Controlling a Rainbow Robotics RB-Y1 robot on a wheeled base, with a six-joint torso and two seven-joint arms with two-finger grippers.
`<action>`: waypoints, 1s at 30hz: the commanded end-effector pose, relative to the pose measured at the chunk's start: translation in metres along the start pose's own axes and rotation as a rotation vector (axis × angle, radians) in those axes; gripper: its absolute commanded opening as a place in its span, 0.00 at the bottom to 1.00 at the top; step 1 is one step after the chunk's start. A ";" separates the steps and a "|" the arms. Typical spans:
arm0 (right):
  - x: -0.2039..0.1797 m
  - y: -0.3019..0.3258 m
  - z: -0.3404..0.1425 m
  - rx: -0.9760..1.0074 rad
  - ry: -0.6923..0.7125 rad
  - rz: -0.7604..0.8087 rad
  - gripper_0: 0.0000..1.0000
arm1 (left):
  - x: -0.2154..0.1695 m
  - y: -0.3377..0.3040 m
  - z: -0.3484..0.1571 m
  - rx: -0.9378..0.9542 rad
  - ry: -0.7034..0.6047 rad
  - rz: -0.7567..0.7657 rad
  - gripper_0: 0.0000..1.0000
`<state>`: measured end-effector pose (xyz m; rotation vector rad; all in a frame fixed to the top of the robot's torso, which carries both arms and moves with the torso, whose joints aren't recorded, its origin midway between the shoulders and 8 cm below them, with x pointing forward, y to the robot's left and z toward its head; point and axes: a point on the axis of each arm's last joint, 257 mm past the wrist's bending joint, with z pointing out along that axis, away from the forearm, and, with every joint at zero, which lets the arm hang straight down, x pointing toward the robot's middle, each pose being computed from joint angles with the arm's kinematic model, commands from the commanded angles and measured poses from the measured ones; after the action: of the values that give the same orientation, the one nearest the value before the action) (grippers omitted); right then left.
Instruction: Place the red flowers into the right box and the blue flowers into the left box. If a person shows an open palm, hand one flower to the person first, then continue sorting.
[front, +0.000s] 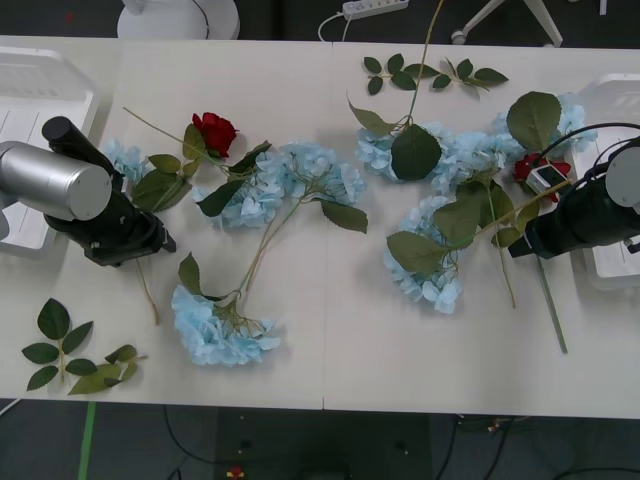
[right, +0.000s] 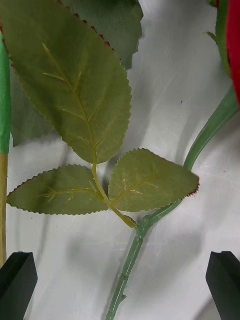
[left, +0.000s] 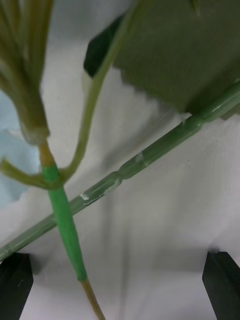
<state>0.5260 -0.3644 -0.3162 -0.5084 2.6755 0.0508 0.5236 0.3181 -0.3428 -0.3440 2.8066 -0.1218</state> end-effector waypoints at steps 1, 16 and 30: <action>0.002 0.010 0.011 -0.015 -0.005 0.047 1.00 | -0.005 -0.009 0.008 -0.015 -0.033 0.140 1.00; 0.014 0.001 0.030 0.025 0.004 0.039 1.00 | -0.008 0.002 0.011 -0.070 -0.055 0.205 0.00; 0.020 -0.007 0.046 0.069 -0.011 0.019 0.76 | -0.026 0.019 -0.001 -0.142 -0.110 0.289 0.00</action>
<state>0.5434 -0.3802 -0.3389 -0.4782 2.6119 -0.0502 0.5481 0.3357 -0.3332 -0.0901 2.7230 0.0817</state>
